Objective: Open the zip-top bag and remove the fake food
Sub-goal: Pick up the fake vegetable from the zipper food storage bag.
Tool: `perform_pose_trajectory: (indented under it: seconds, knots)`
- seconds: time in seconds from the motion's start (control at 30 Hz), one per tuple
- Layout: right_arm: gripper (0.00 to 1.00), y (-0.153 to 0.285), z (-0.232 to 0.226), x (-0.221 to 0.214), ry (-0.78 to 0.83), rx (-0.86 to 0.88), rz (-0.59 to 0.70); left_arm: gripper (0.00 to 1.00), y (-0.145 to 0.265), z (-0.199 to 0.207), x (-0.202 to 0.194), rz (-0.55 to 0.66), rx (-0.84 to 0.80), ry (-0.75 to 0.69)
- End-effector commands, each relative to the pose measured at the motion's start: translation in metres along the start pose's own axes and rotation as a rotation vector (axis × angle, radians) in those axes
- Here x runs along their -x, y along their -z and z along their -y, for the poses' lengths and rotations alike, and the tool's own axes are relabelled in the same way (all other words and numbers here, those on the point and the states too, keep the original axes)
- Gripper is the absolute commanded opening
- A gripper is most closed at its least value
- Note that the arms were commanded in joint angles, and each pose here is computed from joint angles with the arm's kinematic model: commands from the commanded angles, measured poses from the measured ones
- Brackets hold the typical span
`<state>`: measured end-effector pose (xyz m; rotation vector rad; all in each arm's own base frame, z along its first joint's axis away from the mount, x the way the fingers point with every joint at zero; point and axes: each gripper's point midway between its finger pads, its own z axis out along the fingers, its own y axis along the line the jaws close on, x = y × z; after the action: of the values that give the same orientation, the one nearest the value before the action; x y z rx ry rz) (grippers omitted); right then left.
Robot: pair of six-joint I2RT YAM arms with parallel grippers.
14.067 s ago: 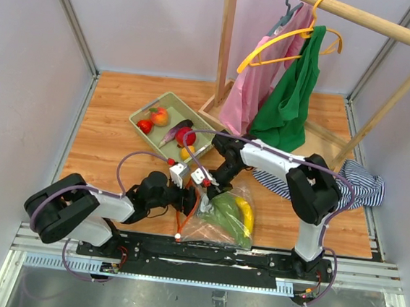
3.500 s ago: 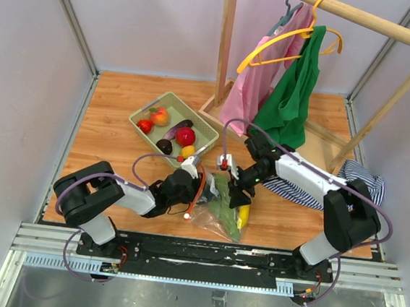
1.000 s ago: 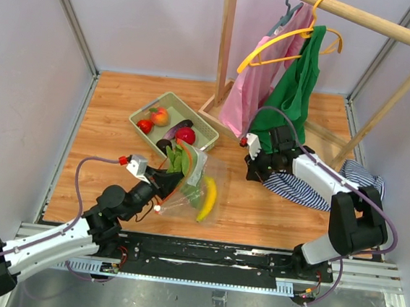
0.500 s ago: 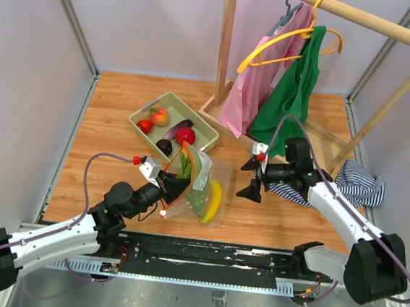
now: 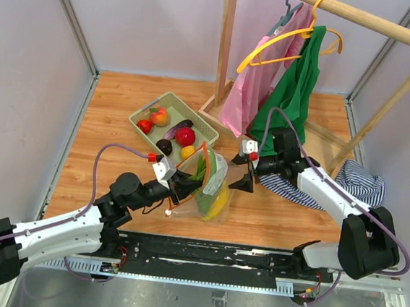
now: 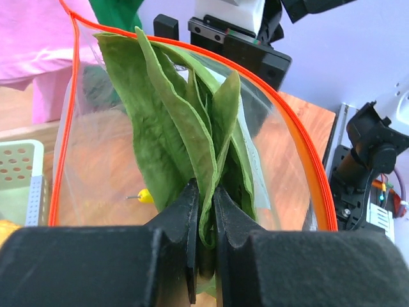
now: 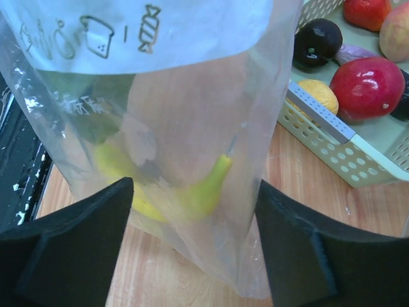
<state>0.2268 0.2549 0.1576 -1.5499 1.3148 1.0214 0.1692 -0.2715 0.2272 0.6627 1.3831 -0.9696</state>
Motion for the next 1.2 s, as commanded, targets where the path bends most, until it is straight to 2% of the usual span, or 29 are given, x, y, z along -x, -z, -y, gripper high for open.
perform_pose_trajectory:
  seconds: [0.0, 0.07, 0.1, 0.17, 0.2, 0.37, 0.5, 0.6, 0.73, 0.87, 1.17]
  knots:
    - [0.60, -0.004, -0.004, 0.009, 0.021, 0.052, 0.029, 0.00, -0.007, 0.019, 0.027, 0.072, -0.100, -0.052]
    - [0.30, -0.004, -0.001, 0.008, 0.010, 0.046, 0.014, 0.00, -0.007, 0.018, 0.027, 0.070, -0.100, -0.067]
    - [0.20, -0.003, 0.001, 0.006, 0.009, 0.034, 0.000, 0.00, -0.007, 0.018, 0.029, 0.073, -0.103, -0.076]
    - [0.03, 0.001, 0.005, 0.004, -0.002, 0.007, -0.013, 0.00, -0.005, 0.019, 0.031, 0.079, -0.108, -0.106]
    - [0.01, 0.003, 0.009, 0.003, -0.017, -0.018, -0.015, 0.00, -0.003, 0.020, 0.031, 0.079, -0.119, -0.128]
    - [0.01, 0.013, 0.024, -0.007, -0.067, -0.127, -0.042, 0.00, 0.007, 0.020, 0.041, 0.109, -0.122, -0.233]
    - [0.01, 0.016, 0.028, -0.017, -0.071, -0.156, -0.082, 0.00, 0.017, 0.015, 0.064, 0.206, -0.078, -0.286]
    - [0.01, 0.017, 0.032, -0.028, -0.091, -0.170, -0.127, 0.00, 0.022, 0.012, 0.083, 0.281, -0.039, -0.261]
    - [0.01, 0.018, 0.034, -0.035, -0.091, -0.173, -0.161, 0.00, 0.027, 0.008, 0.105, 0.374, 0.009, -0.129]
    - [0.01, 0.021, 0.033, -0.035, -0.070, -0.175, -0.175, 0.00, 0.036, -0.010, 0.127, 0.458, 0.124, 0.032]
    - [0.01, 0.026, 0.031, -0.039, -0.058, -0.155, -0.232, 0.00, 0.036, -0.061, 0.146, 0.419, 0.345, 0.365]
